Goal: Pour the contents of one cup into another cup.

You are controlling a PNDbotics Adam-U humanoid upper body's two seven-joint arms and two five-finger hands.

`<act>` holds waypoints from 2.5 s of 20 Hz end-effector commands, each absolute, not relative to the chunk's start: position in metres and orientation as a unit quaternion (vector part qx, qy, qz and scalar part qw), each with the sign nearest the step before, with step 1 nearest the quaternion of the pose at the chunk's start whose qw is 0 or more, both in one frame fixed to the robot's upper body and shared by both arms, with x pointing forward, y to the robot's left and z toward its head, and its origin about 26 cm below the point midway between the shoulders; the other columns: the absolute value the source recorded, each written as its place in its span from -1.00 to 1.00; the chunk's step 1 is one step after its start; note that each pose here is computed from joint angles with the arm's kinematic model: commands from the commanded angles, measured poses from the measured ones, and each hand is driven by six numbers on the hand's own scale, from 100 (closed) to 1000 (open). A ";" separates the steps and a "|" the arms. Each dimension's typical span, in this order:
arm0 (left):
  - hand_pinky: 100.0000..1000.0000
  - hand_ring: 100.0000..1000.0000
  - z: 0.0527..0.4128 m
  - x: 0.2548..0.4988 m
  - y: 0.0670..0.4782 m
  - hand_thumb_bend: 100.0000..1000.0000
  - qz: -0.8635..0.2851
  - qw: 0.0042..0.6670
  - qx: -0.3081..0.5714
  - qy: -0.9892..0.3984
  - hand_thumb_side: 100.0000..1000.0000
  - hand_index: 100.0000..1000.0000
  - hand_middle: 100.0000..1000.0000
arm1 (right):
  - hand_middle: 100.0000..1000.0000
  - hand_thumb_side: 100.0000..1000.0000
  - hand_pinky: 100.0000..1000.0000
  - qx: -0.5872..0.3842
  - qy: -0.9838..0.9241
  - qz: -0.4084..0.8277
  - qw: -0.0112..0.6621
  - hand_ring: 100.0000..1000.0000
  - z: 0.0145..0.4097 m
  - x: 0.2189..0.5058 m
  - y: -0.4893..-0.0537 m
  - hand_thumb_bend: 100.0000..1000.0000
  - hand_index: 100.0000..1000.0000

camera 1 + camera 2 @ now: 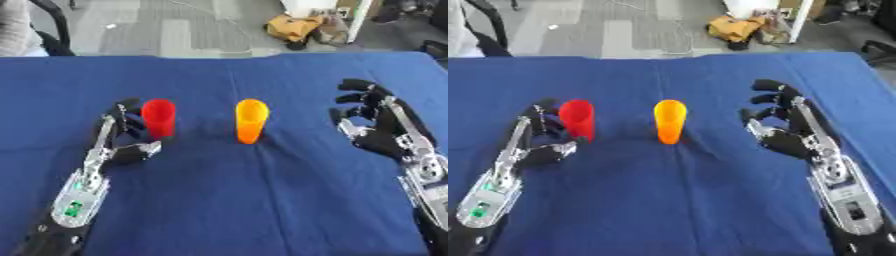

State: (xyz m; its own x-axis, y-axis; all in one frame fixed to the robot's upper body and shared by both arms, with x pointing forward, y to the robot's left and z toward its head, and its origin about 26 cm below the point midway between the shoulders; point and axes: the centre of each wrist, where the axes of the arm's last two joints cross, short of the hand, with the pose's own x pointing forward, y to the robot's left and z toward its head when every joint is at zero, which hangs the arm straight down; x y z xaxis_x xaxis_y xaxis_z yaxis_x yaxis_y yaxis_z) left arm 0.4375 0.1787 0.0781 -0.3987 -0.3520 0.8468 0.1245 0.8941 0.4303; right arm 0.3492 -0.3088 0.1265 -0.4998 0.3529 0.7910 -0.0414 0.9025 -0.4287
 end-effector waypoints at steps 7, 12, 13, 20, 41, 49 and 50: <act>-0.14 -0.02 0.092 0.447 0.168 0.37 -0.231 0.535 0.059 -0.811 -1.00 0.70 0.17 | 0.54 -0.72 0.07 -0.094 -0.848 0.206 0.480 0.46 0.136 0.351 -0.310 -0.60 0.69; -0.15 -0.02 0.089 0.449 0.166 0.39 -0.246 0.549 0.047 -0.798 -1.00 0.69 0.16 | 0.54 -0.72 0.07 -0.093 -0.848 0.206 0.479 0.46 0.136 0.352 -0.310 -0.60 0.69; -0.15 -0.03 0.088 0.450 0.165 0.40 -0.250 0.552 0.043 -0.794 -1.00 0.69 0.16 | 0.54 -0.72 0.07 -0.093 -0.848 0.206 0.480 0.46 0.136 0.352 -0.310 -0.60 0.69; -0.13 -0.02 0.091 0.455 0.158 0.40 -0.263 0.553 0.004 -0.790 -1.00 0.68 0.16 | 0.54 -0.72 0.07 -0.091 -0.849 0.206 0.479 0.46 0.136 0.352 -0.309 -0.60 0.69; 0.08 0.16 0.110 0.458 0.157 0.72 -0.301 0.514 0.036 -0.802 -0.80 0.74 0.34 | 0.54 -0.72 0.07 -0.089 -0.849 0.207 0.478 0.46 0.136 0.353 -0.309 -0.60 0.69; 0.06 0.17 0.102 0.461 0.150 0.72 -0.299 0.518 0.084 -0.797 -0.78 0.74 0.34 | 0.54 -0.72 0.07 -0.086 -0.850 0.208 0.475 0.46 0.137 0.353 -0.307 -0.60 0.70; 0.06 0.16 0.101 0.462 0.149 0.72 -0.298 0.518 0.084 -0.797 -0.78 0.74 0.34 | 0.54 -0.72 0.07 -0.086 -0.850 0.209 0.475 0.46 0.138 0.354 -0.307 -0.60 0.70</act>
State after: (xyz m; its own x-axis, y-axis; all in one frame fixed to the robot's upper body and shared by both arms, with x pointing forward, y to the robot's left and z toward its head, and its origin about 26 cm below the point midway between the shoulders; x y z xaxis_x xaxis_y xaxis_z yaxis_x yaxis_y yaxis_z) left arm 0.4584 0.1523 0.0914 -0.4271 -0.4426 0.7885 0.1935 0.8071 0.5578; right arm 0.3524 -0.3064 0.1300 -0.5133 0.3457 0.7855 -0.0543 0.9003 -0.4318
